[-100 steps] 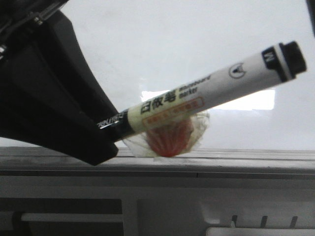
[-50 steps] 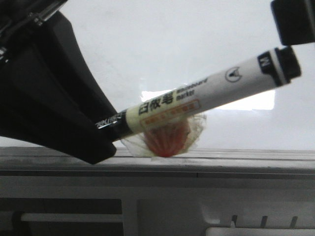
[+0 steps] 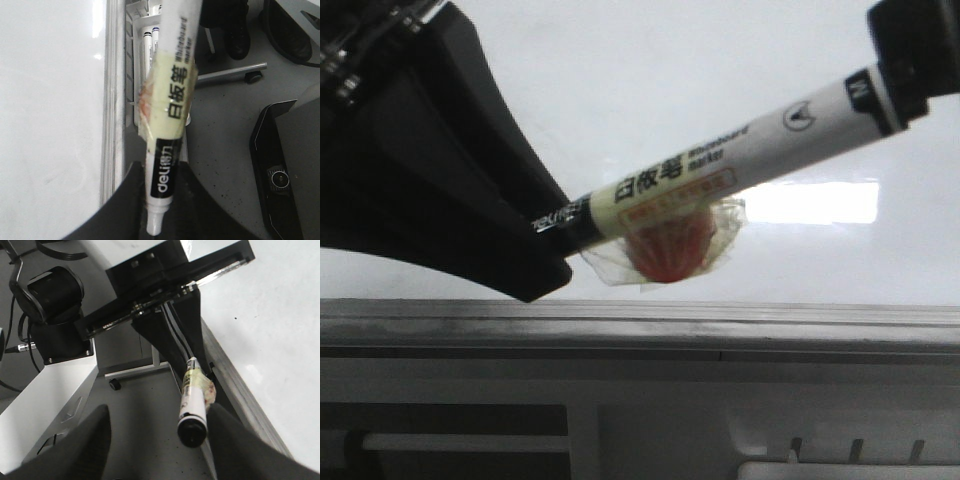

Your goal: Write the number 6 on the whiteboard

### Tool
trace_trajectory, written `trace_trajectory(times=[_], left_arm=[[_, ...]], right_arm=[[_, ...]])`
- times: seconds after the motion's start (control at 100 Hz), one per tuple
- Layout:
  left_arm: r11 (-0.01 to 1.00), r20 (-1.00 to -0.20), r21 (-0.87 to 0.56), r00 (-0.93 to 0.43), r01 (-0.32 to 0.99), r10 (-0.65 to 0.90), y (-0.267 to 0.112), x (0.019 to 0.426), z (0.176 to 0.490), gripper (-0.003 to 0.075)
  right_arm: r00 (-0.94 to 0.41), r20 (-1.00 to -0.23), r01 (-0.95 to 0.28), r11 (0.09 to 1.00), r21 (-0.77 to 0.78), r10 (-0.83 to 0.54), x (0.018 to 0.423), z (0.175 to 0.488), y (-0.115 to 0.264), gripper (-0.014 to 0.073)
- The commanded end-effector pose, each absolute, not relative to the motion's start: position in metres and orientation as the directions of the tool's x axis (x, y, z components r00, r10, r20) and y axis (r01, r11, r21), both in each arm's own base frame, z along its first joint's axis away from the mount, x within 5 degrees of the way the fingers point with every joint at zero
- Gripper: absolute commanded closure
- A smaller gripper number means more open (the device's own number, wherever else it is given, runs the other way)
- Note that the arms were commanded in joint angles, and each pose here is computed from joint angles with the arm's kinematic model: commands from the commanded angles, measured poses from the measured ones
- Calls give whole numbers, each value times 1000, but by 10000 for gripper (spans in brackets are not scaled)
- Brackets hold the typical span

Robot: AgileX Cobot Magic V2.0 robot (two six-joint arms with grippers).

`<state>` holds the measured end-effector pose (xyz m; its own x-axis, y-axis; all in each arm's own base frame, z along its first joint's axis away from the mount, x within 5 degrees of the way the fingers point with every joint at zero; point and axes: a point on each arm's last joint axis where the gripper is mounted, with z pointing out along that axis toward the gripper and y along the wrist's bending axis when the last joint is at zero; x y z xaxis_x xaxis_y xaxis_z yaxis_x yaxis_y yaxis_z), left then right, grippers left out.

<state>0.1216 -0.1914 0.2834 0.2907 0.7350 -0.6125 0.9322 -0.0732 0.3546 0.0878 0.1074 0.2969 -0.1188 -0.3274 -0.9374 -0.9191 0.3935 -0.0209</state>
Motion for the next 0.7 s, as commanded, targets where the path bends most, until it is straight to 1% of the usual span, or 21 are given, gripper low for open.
trace_trajectory(times=[0.0, 0.15, 0.26, 0.43, 0.69], left_arm=[[-22, -660, 402, 307, 915, 686, -194, 123, 302, 739], [-23, -660, 401, 306, 916, 686, -194, 123, 302, 739], [-23, -659, 401, 306, 916, 687, -194, 123, 302, 739], [-23, -659, 401, 306, 916, 687, -194, 123, 302, 739], [-23, -659, 401, 306, 916, 687, -194, 123, 302, 739]], right_arm=[[-126, -955, -914, 407, 7, -267, 96, 307, 113, 209], [-128, -959, -918, 397, 18, -253, 108, 303, 121, 209], [-180, -954, -913, 402, 71, -240, 116, 298, 126, 209], [-215, -944, -910, 403, 101, -248, 124, 291, 130, 216], [-246, -932, -908, 398, 127, -265, 129, 285, 134, 382]])
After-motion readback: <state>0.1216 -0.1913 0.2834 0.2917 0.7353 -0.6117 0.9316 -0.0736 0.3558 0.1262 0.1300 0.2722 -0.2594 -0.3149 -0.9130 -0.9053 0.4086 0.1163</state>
